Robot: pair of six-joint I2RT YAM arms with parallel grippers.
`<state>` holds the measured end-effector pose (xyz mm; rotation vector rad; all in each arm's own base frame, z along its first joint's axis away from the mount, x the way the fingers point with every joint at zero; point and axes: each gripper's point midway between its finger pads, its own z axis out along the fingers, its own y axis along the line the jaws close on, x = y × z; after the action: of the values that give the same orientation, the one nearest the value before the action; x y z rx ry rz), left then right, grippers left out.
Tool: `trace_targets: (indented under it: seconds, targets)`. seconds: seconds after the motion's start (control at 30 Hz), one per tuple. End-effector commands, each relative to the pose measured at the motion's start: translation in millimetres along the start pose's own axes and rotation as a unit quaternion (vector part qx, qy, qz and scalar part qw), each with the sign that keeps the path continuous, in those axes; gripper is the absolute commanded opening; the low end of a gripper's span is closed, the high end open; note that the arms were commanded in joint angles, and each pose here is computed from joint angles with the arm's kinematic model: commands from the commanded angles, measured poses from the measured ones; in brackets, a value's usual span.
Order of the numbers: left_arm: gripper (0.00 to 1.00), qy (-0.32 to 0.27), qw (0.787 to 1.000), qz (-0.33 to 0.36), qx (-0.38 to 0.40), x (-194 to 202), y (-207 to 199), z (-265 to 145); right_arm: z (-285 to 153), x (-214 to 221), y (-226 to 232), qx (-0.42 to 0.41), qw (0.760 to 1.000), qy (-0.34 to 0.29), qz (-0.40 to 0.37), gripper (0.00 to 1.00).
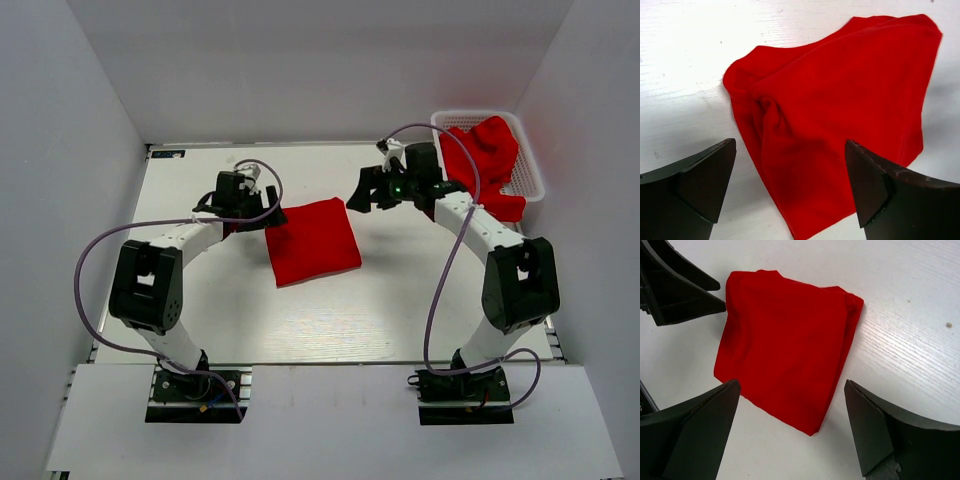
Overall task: Fold and stack the t-shirts
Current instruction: Put the neatly folded tshirt into the corner of the board with the left arm
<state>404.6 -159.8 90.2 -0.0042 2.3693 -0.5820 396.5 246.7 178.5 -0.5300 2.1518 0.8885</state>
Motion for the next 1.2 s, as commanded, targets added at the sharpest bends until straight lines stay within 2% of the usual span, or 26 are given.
trace_targets:
  seconds: [0.0,0.17,0.33,0.43,0.53,0.57,0.63,0.67,0.7,0.8,0.87,0.9,0.93,0.97,1.0,1.1,1.17]
  targets:
    - [0.99,-0.012,1.000,-0.003,-0.009,-5,4,5,-10,-4,-3,0.011,1.000,-0.020,0.007,0.90]
    - [0.84,0.023,0.999,-0.017,-0.034,10,18,22,-17,-2,0,0.005,1.000,-0.019,0.014,0.90]
    - [0.76,0.056,0.998,-0.010,-0.019,31,19,42,-20,-3,-5,0.017,0.999,-0.023,0.018,0.90]
    - [0.65,0.057,0.998,-0.010,-0.024,29,23,52,-21,-1,-8,0.021,0.999,-0.021,0.022,0.90]
    - [0.46,0.058,0.998,-0.006,-0.025,24,25,66,-21,6,-13,0.032,0.999,-0.014,0.029,0.90]
    - [0.36,0.065,0.998,-0.003,-0.027,28,28,71,-23,7,-15,0.037,0.999,-0.015,0.031,0.90]
    - [0.26,0.062,0.998,-0.002,-0.021,23,26,73,-24,11,-20,0.049,0.998,-0.012,0.036,0.90]
    - [0.17,0.059,0.998,0.004,-0.007,19,21,77,-27,10,-22,0.055,0.998,-0.014,0.034,0.90]
    - [0.00,0.052,0.999,0.006,-0.005,12,19,77,-29,11,-23,0.058,0.998,-0.014,0.035,0.90]
    - [0.00,0.029,0.999,0.008,-0.028,-13,28,73,-32,16,-33,0.080,0.996,-0.011,0.041,0.90]
    - [0.00,0.025,0.995,0.013,-0.097,-22,56,75,-34,16,-37,0.091,0.995,-0.012,0.044,0.90]
    - [0.00,0.041,0.990,0.029,-0.131,-34,62,67,-36,16,-38,0.093,0.995,-0.014,0.043,0.90]
    - [0.00,0.042,0.979,0.039,-0.193,-44,86,60,-36,19,-41,0.099,0.994,-0.010,0.047,0.90]
    - [0.00,0.036,0.974,0.048,-0.220,-62,91,61,-37,18,-42,0.102,0.994,-0.013,0.046,0.90]
    - [0.00,0.058,0.965,0.063,-0.249,-59,101,54,-38,18,-45,0.108,0.993,-0.014,0.049,0.90]
    - [0.00,0.031,0.940,0.073,-0.331,-90,135,34,-39,20,-52,0.120,0.991,-0.012,0.056,0.90]
    - [0.00,0.018,0.931,0.073,-0.356,-103,150,26,-41,16,-58,0.130,0.990,-0.017,0.059,0.90]
